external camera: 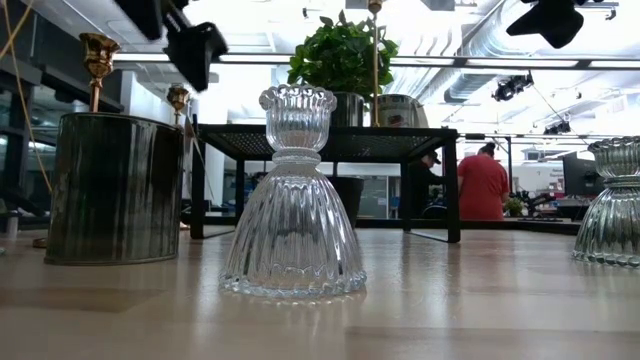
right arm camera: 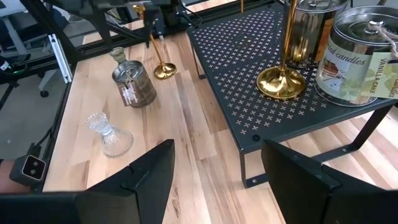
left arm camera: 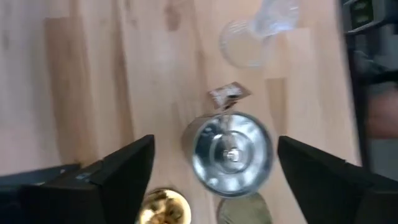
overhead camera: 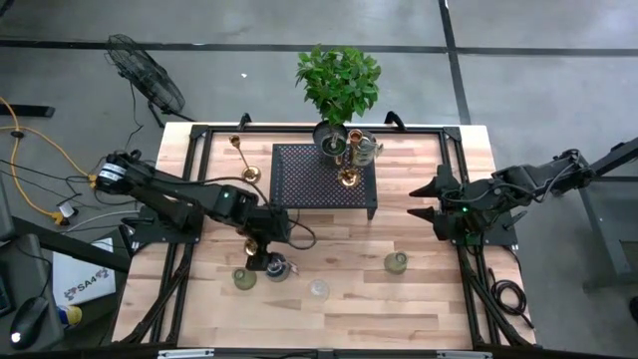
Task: Pick & Place candle stick holders
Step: Put the silver scented candle on the shelf aligned with the other silver scented candles
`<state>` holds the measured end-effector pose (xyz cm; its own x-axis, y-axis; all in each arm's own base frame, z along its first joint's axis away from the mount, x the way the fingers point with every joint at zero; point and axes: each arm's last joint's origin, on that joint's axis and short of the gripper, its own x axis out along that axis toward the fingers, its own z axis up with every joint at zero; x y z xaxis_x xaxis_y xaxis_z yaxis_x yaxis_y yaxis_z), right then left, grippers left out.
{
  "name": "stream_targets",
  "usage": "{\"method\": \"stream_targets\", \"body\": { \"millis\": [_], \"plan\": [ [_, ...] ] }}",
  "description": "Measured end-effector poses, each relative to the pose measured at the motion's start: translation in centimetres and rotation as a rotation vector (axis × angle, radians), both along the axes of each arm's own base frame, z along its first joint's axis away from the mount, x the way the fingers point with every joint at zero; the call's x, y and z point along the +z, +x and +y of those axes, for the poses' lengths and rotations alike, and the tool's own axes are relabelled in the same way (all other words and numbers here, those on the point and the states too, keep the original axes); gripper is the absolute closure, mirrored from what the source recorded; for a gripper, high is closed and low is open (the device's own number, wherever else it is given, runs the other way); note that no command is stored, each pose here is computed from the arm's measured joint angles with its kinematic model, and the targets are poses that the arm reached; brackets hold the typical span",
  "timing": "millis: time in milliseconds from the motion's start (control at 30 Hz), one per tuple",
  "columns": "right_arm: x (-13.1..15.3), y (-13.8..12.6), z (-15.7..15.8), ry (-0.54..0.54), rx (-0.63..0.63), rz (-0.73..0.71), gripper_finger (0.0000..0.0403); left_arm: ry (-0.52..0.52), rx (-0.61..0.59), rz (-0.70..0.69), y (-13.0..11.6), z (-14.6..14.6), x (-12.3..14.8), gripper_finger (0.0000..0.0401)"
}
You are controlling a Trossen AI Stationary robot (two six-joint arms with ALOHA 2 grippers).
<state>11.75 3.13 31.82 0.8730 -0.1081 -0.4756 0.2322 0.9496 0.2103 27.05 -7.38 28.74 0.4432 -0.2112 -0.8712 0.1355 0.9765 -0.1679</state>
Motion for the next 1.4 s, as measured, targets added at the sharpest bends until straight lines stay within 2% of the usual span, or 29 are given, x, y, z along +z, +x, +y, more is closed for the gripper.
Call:
{"method": "stream_targets", "body": {
  "millis": [100, 167, 467, 667, 1100, 1400],
  "plan": [
    [0.0, 0.0, 0.0, 0.000, 0.000, 0.000, 0.0170, 0.030, 0.042, 0.006, -0.3, -0.7, -1.0, 0.0019],
    [0.0, 0.0, 0.0, 0.000, 0.000, 0.000, 0.0170, 0.041, 0.055, 0.006, -0.5, -1.4, -1.6, 0.0006],
    [0.0, 0.0, 0.0, 0.001, 0.000, -0.001, 0.0170, 0.121, 0.066, 0.006, -1.7, -3.7, -2.5, 0.0002],
    [0.1, 0.0, 0.0, 0.001, 0.000, -0.002, 0.0170, 0.141, 0.040, 0.053, -0.9, -4.9, -4.3, 0.0001],
    [0.1, 0.0, 0.0, 0.001, 0.000, -0.003, 0.0170, 0.169, 0.027, 0.063, -0.5, -5.1, -5.0, 0.0001],
    [0.1, 0.0, 0.0, 0.001, 0.000, -0.003, 0.0170, 0.148, 0.004, 0.088, -0.4, -5.3, -5.4, 0.0001]
  ]
}}
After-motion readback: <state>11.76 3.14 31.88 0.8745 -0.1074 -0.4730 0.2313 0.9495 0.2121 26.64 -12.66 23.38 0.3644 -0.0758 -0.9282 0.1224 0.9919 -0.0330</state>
